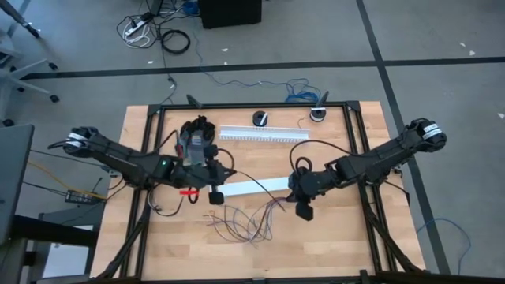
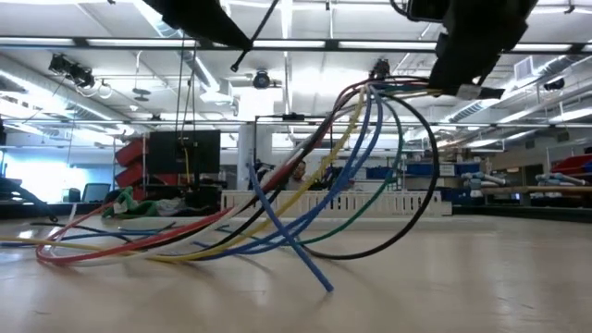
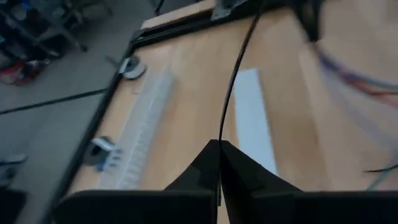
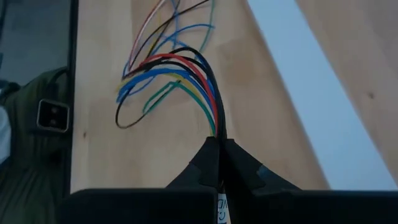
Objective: Ziptie cables
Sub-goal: Wrap the black zip tie around the cables
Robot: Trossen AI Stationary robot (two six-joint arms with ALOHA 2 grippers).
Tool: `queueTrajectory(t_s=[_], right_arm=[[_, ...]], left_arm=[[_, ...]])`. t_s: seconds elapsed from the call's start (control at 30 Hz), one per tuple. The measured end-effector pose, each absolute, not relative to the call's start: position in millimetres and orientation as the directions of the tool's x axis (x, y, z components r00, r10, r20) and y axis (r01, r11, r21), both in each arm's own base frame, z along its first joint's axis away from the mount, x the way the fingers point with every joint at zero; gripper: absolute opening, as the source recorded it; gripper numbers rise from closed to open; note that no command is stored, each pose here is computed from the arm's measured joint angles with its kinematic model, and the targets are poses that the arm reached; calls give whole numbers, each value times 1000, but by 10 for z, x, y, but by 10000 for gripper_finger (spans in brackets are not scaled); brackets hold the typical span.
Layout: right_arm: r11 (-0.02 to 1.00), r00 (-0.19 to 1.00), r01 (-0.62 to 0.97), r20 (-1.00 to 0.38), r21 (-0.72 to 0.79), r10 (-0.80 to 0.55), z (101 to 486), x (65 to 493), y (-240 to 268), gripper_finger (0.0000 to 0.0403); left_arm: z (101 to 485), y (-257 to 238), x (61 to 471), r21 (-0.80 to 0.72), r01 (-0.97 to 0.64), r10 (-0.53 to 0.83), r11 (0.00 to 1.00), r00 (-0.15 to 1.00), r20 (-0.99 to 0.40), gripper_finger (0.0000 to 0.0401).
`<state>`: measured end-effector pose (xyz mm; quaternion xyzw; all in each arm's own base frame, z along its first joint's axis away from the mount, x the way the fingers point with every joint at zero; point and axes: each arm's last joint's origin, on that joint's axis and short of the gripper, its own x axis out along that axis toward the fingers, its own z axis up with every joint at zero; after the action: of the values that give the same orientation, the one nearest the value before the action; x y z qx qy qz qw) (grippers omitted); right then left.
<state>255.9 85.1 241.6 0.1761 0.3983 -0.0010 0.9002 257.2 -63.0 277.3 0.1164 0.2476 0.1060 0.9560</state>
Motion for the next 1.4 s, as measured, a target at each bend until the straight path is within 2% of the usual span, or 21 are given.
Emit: queueTrajectory(t_s=[0.17,0.3,0.47,0.6,0.7,0.8,1.0,1.13,1.27,1.4], right_arm=[[932,677,145,-721,331,150,2414,2592,745,0],[931,675,142,-721,336,157,2415,2609,685,0],[935,695,116,-700,334,164,2435,2636,659,0],[935,709,94,-682,341,177,2452,2651,666,0],[931,705,87,-683,353,193,2451,2648,679,0],[931,697,63,-683,360,217,2451,2628,748,0],[912,650,11,-696,409,304,2437,2518,1031,0],[900,635,-58,-680,431,366,2462,2453,1217,0],[858,672,-212,-567,468,476,2585,2492,1333,0],[796,687,-376,-434,474,583,2713,2556,1360,0]], left_arm=[[2750,-655,2489,28,-73,78,997,881,-466,0],[2691,-686,2430,-180,-29,-76,983,830,-552,0],[2645,-704,2423,-446,-13,-282,895,758,-588,0],[2569,-648,2429,-593,-91,-389,800,674,-628,0],[2442,-535,2380,-603,-258,-386,755,569,-726,0],[2364,-398,2362,-608,-355,-407,710,497,-766,0],[2363,-133,2378,-712,-402,-529,576,480,-700,0],[2331,-67,2373,-761,-431,-632,485,429,-645,0],[2181,-72,2460,-777,-471,-721,418,349,-599,0],[1994,-80,2608,-763,-501,-759,409,277,-589,0]])
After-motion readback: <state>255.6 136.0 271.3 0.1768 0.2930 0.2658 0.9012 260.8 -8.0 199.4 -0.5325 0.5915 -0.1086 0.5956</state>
